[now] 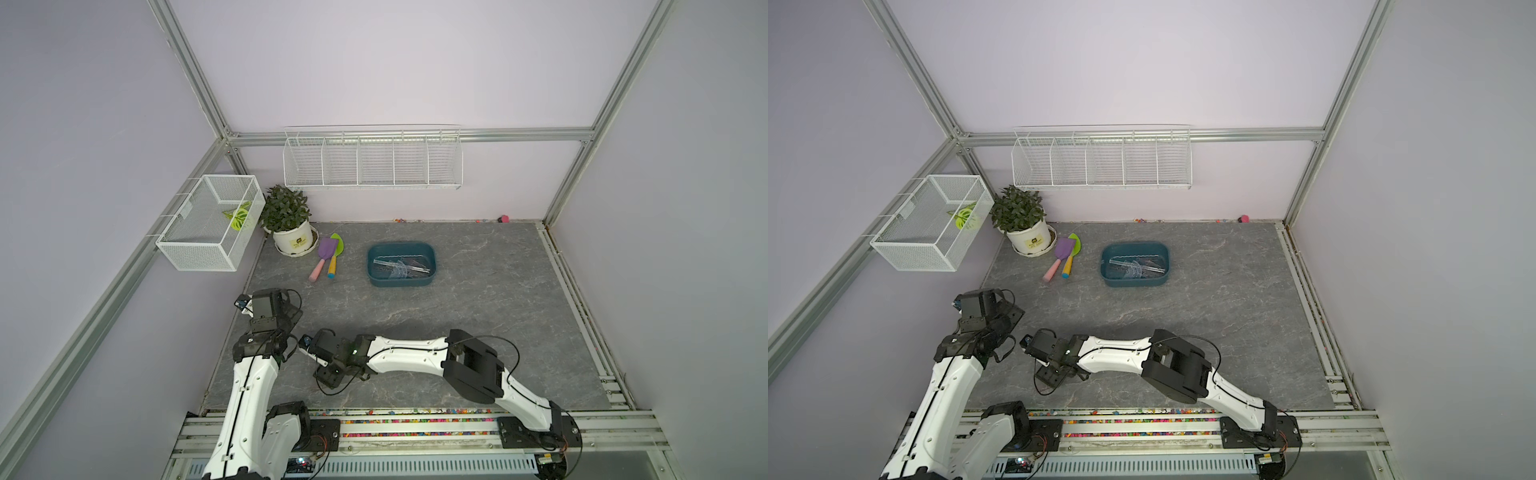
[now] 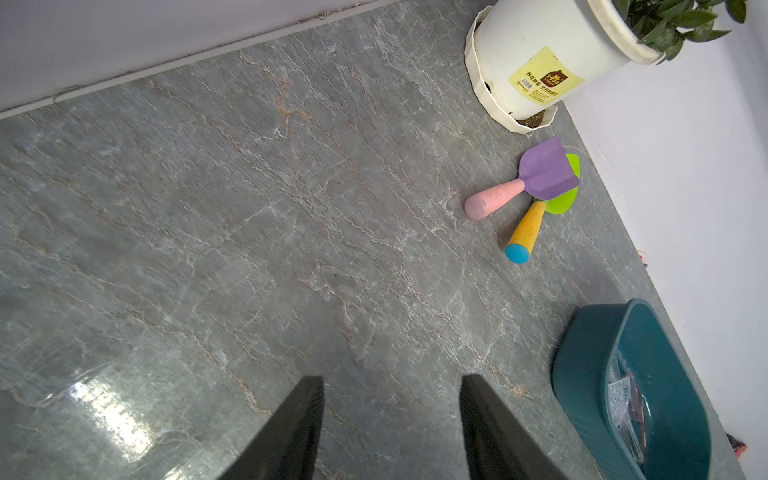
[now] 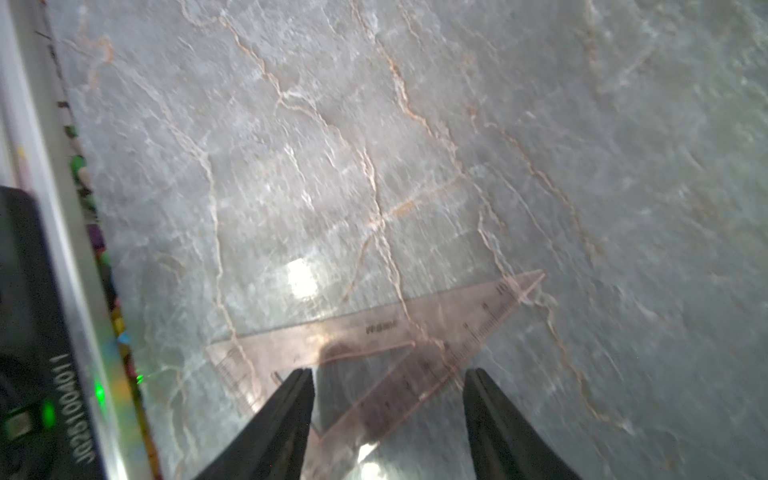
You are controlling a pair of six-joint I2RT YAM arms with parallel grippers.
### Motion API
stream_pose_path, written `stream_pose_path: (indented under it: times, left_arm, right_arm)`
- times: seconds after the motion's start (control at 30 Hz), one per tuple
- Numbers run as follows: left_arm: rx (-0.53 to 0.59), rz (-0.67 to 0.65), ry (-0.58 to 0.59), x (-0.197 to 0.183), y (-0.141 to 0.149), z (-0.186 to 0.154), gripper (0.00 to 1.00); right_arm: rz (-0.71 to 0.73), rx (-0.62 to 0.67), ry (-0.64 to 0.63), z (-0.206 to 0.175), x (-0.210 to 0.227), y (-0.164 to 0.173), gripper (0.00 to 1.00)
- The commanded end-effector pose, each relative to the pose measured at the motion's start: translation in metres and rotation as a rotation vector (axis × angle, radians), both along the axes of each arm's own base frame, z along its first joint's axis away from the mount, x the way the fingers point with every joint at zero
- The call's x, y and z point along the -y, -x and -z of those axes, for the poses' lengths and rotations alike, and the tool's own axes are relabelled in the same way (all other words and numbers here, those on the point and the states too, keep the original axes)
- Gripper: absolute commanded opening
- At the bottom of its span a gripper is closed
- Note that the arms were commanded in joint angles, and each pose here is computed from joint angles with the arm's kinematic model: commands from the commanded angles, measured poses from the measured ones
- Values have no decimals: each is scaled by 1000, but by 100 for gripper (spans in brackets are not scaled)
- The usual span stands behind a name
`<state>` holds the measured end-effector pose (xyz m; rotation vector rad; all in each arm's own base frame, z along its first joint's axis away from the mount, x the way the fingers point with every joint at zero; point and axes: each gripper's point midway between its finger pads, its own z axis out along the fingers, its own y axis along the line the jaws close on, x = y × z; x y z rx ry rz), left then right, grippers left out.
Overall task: Put the scattered rulers into the storage box
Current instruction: Move the ruler to the center of the board.
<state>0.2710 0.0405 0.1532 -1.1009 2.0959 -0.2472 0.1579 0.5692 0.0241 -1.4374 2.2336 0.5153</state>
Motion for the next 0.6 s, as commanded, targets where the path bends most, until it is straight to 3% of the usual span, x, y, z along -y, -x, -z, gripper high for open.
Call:
stream_pose_path:
  times: [0.0,0.2,0.37,0.57]
  left_arm:
    - [-1,31,6,3,0,2,58]
    - [-2,54,26,8,-3,5,58]
    - [1,66,35,10,-4,7,58]
    - [-5,84,43,13,-5,11,58]
  right_arm:
    - [4,46,99,18,13,-3,62]
    - [44,98,152,25,35,-12,51]
    - [108,179,196,29,63,-29,48]
    - [208,160,209,37,105,-54,45]
